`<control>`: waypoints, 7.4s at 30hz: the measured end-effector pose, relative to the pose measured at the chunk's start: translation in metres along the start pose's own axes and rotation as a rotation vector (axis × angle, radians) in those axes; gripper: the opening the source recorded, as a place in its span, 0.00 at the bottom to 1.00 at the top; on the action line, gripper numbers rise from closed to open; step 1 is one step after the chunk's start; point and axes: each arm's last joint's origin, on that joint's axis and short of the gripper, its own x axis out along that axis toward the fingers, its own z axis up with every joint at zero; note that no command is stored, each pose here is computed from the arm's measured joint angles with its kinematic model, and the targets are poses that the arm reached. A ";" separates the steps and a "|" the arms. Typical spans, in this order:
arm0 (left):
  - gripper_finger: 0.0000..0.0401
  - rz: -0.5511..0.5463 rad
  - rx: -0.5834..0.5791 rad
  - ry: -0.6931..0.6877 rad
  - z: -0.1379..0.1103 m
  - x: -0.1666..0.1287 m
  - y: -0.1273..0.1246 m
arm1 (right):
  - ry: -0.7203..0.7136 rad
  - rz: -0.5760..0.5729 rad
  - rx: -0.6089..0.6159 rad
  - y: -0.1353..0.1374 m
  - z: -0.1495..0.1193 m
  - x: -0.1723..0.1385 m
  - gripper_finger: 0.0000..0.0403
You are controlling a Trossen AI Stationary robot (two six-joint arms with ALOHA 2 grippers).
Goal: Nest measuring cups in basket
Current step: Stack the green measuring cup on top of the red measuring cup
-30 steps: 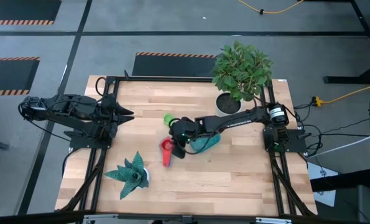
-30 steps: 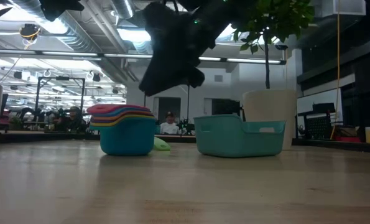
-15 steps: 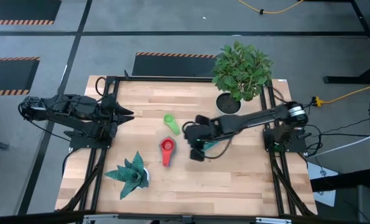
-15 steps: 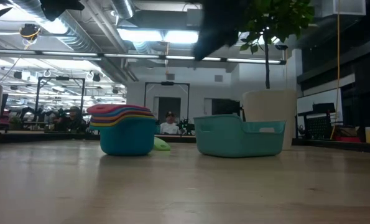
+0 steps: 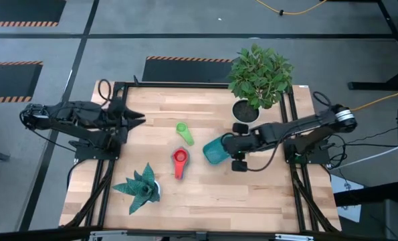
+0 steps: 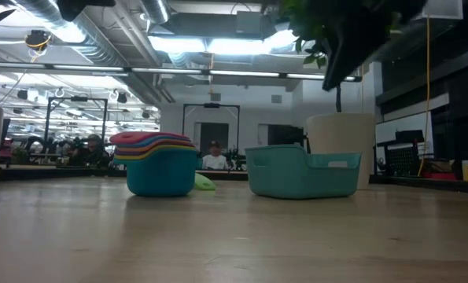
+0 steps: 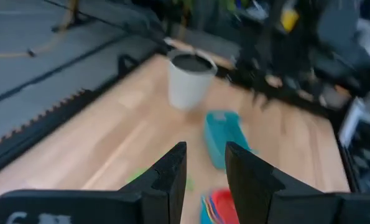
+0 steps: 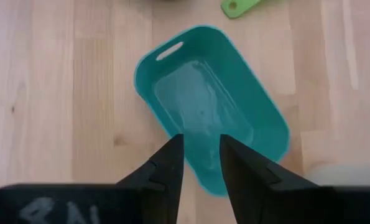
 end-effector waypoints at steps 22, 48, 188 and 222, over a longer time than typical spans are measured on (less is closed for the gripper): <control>0.26 0.262 -0.252 -0.086 0.017 0.115 -0.001 | -0.082 0.296 -0.153 0.008 -0.034 0.030 0.27; 0.26 0.544 -0.398 0.446 -0.059 0.233 0.094 | -0.215 0.298 -0.247 0.009 -0.023 0.028 0.27; 0.01 0.187 -0.837 0.736 -0.072 0.169 -0.079 | -0.256 0.307 -0.191 0.010 -0.018 0.027 0.27; 0.04 0.456 -0.907 0.780 -0.106 0.192 -0.073 | -0.283 0.307 -0.190 0.010 -0.015 0.026 0.27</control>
